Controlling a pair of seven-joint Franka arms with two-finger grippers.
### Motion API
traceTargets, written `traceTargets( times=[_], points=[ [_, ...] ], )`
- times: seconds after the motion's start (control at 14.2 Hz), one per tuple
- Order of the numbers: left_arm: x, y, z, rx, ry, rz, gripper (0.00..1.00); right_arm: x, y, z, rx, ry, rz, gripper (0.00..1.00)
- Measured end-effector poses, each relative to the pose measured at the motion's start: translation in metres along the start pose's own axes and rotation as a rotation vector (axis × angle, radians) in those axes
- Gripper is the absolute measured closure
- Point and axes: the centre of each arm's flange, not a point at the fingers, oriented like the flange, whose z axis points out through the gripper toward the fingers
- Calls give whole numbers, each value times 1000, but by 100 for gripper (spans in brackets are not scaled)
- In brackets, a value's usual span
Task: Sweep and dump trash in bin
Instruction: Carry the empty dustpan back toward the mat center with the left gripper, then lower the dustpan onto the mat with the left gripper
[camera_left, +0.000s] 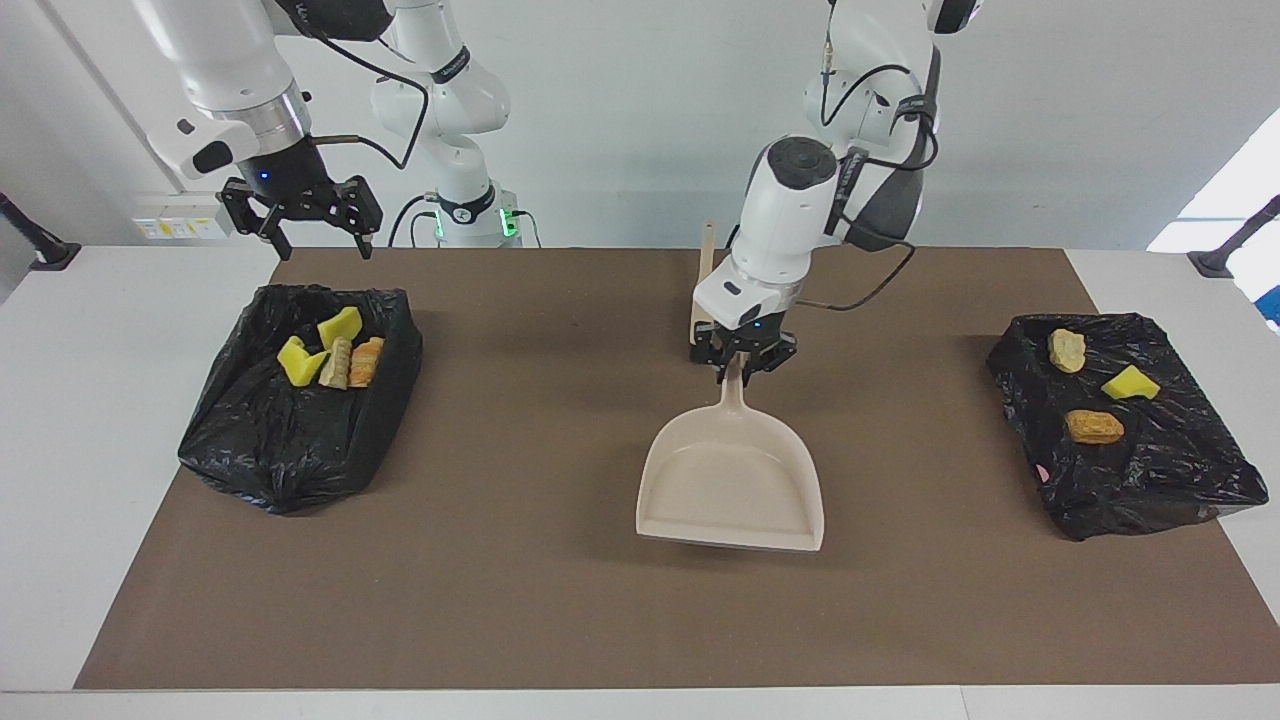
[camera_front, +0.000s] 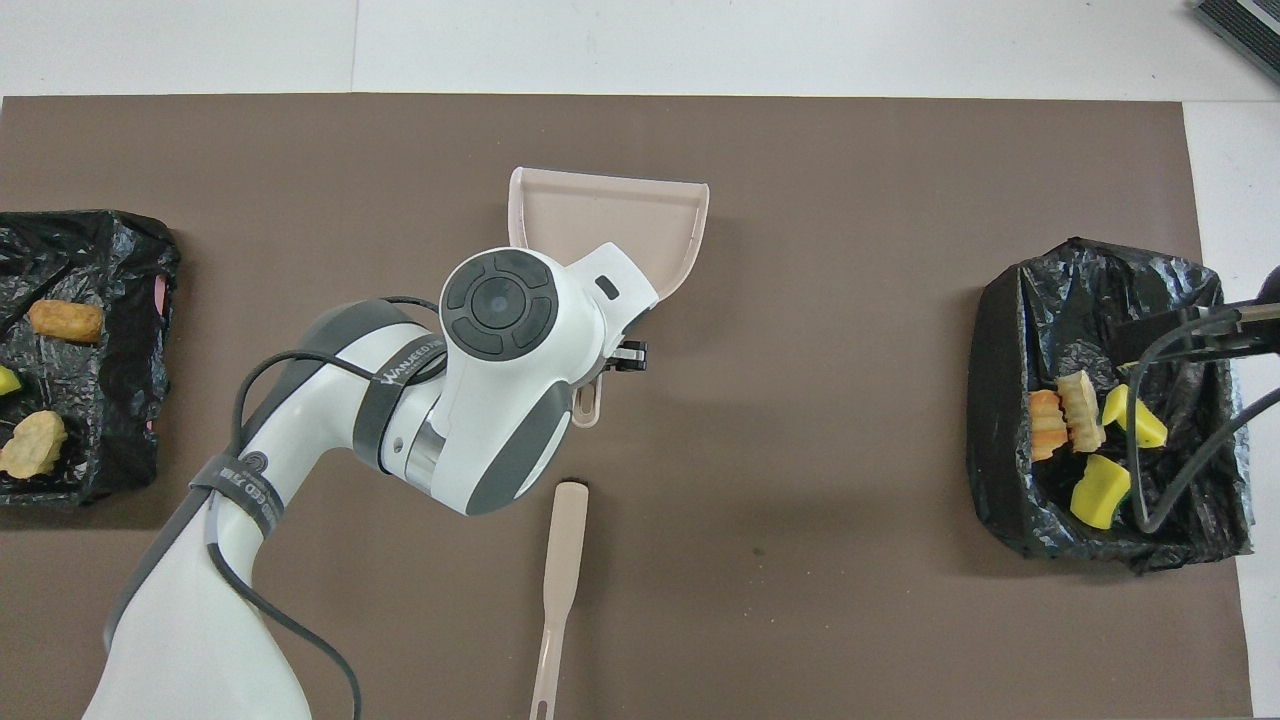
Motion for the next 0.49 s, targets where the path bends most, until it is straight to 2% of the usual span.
traceTargets(
  times=[0.14,0.49],
  points=[
    [-12,9,17,-14,-23,-16,69,0,0,0,0,0,0,0],
    [-32,30,74,-17,-21,-83,69,0,0,0,0,0,0,0]
  ],
)
